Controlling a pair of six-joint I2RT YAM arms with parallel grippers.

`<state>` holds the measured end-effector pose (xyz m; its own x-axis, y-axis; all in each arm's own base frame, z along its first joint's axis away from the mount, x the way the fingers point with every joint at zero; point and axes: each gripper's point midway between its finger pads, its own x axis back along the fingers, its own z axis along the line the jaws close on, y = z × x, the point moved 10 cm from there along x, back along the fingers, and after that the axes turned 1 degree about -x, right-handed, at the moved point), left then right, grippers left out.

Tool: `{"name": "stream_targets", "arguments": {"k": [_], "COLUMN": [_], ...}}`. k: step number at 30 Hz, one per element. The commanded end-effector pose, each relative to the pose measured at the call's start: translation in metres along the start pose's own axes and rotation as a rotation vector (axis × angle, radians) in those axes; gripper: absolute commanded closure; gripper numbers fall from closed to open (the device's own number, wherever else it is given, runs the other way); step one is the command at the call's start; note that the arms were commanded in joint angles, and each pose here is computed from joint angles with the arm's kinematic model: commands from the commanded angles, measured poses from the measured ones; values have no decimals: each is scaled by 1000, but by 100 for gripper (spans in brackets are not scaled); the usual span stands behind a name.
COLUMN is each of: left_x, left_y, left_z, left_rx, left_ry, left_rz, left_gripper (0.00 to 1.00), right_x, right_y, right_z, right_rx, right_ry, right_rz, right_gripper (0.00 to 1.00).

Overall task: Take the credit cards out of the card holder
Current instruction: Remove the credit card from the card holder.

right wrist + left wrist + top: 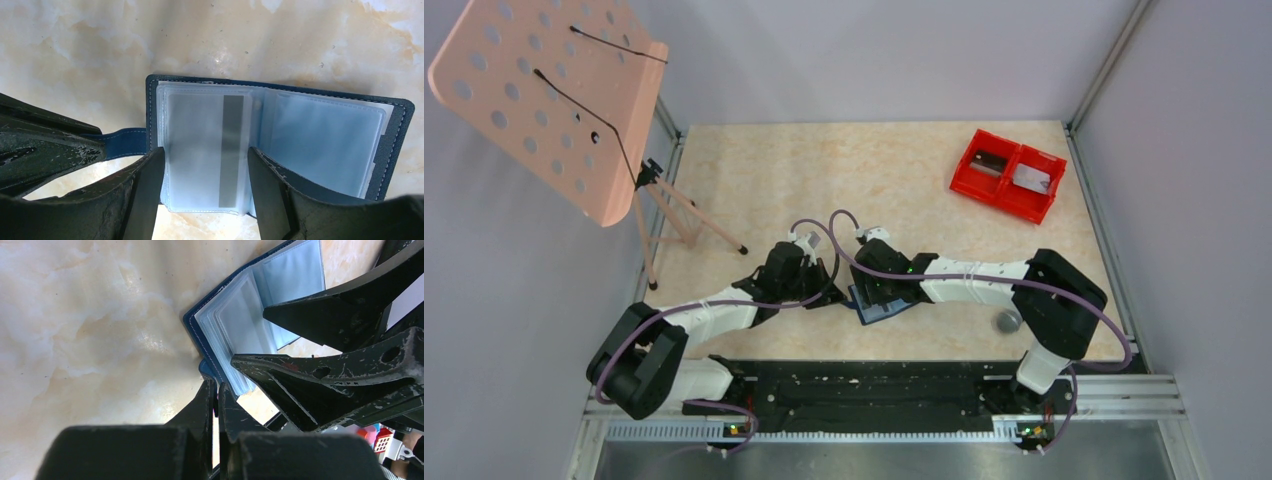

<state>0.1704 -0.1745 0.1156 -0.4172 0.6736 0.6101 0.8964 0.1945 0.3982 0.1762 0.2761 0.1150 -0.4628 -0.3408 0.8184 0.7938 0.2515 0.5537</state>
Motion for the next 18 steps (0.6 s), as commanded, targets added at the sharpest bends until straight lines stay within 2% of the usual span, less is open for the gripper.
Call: {"name": "stream_targets", "arguments": {"k": [1, 18], "left_x": [3, 2], "left_y": [8, 6], "left_z": [-9, -7], "left_rx": [-35, -28], "left_ry": [-44, -37], "left_rz": [-47, -45], "left_gripper": [100, 100], "right_x": [0, -1], "right_y": [-7, -9], "right_z": [-4, -7], "right_rx": [24, 23], "right_ry": [-33, -50], "right_rz": [8, 5], "right_gripper": [38, 43]}}
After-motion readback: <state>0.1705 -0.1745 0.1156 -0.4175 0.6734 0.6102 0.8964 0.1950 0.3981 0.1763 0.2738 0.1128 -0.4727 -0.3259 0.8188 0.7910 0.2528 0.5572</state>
